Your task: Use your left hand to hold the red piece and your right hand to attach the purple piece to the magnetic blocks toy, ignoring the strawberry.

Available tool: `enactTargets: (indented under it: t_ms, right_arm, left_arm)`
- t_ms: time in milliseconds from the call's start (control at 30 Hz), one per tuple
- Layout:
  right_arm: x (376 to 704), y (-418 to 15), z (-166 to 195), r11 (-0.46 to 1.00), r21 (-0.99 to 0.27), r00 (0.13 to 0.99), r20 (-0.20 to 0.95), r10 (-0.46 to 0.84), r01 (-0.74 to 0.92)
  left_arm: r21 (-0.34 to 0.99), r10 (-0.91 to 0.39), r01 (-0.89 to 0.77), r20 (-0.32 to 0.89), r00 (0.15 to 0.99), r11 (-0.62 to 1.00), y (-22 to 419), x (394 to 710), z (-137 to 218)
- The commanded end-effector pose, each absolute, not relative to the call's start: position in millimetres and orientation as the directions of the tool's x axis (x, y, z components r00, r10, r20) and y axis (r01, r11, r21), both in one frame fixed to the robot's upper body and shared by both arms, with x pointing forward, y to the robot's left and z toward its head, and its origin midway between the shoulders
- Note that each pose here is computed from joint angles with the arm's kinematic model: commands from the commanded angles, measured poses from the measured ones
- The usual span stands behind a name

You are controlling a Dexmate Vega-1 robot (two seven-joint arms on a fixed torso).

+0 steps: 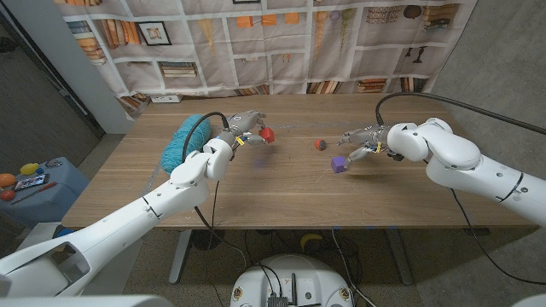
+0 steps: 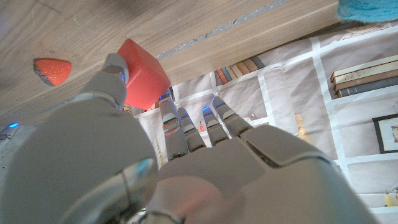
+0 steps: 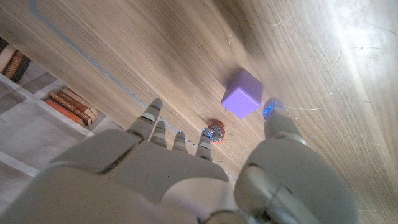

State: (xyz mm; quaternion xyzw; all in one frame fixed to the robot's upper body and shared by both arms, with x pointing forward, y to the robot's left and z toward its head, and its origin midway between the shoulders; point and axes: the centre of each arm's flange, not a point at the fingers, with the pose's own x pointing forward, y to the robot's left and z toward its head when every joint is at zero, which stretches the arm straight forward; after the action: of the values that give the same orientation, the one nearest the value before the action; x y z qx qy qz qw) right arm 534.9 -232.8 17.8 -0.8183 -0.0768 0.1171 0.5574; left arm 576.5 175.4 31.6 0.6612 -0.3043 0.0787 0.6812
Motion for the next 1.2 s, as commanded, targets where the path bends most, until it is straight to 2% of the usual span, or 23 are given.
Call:
enactTargets:
  t_ms: [33, 533, 800, 1200]
  right_arm:
    - [542.0, -228.0, 10.1, -0.428, -0.904, 0.969, -0.114, 0.218, -0.010]
    - [547.6, -218.5, 5.1, -0.418, -0.908, 0.970, -0.102, 0.221, 0.000]
    - [553.8, -212.0, 3.9, -0.435, -0.900, 0.971, -0.135, 0.197, -0.036]
    - [557.7, -206.3, -1.9, -0.448, -0.894, 0.983, -0.082, 0.165, 0.001]
  left_arm:
    - [0.859, -0.294, -0.498, 0.509, 0.809, 0.116, 175.4, 576.4, 23.0]
    - [0.862, -0.297, -0.494, 0.504, 0.811, 0.115, 175.6, 572.6, 17.1]
    - [0.865, -0.301, -0.489, 0.500, 0.812, 0.116, 174.8, 569.8, 15.0]
    - [0.867, -0.297, -0.486, 0.496, 0.816, 0.111, 176.3, 565.7, 12.8]
